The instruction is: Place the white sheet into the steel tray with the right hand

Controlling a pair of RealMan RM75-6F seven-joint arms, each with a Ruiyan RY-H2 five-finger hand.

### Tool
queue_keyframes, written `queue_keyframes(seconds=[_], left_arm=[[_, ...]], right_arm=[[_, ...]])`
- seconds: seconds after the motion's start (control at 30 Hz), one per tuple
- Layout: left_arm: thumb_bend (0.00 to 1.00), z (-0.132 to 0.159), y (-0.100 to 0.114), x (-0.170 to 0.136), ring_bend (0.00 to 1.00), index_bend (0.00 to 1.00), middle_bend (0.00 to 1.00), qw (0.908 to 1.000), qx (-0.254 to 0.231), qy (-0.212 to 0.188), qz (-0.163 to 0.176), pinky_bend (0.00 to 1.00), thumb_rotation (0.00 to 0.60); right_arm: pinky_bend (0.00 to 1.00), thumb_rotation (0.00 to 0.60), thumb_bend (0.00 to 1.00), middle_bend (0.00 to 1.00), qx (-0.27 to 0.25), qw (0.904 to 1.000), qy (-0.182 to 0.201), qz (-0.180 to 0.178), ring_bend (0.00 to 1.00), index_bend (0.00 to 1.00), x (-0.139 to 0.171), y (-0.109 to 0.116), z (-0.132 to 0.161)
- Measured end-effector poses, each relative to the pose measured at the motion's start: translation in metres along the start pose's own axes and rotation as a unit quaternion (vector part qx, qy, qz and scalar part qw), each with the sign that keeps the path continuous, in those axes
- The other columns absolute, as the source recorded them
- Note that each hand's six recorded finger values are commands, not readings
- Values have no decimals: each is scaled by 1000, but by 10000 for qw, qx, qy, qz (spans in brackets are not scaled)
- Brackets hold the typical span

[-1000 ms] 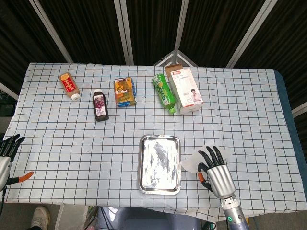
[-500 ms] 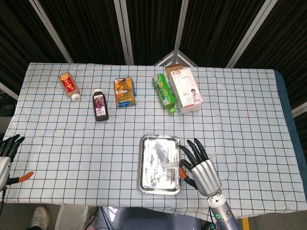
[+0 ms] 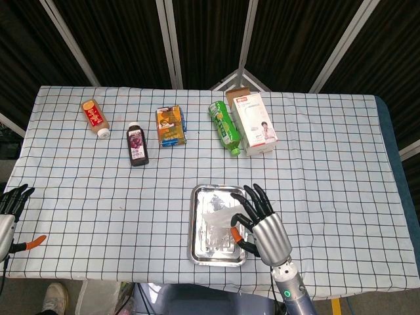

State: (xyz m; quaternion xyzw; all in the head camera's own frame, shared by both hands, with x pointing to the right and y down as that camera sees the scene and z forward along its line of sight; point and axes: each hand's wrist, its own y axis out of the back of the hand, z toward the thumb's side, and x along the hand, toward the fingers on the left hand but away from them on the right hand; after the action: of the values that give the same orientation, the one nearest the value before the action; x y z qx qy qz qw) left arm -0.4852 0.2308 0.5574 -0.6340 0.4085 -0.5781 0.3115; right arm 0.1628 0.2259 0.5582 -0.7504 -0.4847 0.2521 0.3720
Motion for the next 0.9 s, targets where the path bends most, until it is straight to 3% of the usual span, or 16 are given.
queue_keyframes(seconds=[0.2, 0.53, 0.67, 0.9], left_arm=[[0, 0, 0, 0, 0, 0, 0, 10000, 9, 1, -1, 0, 600], [0, 1, -1, 1, 0, 0, 0, 10000, 34, 5, -3, 0, 600], [0, 1, -1, 1, 0, 0, 0, 10000, 29, 20, 5, 0, 600], [0, -6, 2, 3, 0, 0, 0, 9999, -39, 139, 34, 0, 600]], right_arm=[[0, 600, 516, 228, -479, 9988, -55, 58, 76, 688, 17, -5, 8], [0, 600, 517, 227, -657, 9950, -171, 733, 76, 688, 56, -51, -2], [0, 600, 517, 228, -826, 9924, -239, 882, 76, 688, 56, -66, -1], [0, 600, 555, 228, -1067, 9886, -239, 1035, 76, 688, 57, -69, -2]])
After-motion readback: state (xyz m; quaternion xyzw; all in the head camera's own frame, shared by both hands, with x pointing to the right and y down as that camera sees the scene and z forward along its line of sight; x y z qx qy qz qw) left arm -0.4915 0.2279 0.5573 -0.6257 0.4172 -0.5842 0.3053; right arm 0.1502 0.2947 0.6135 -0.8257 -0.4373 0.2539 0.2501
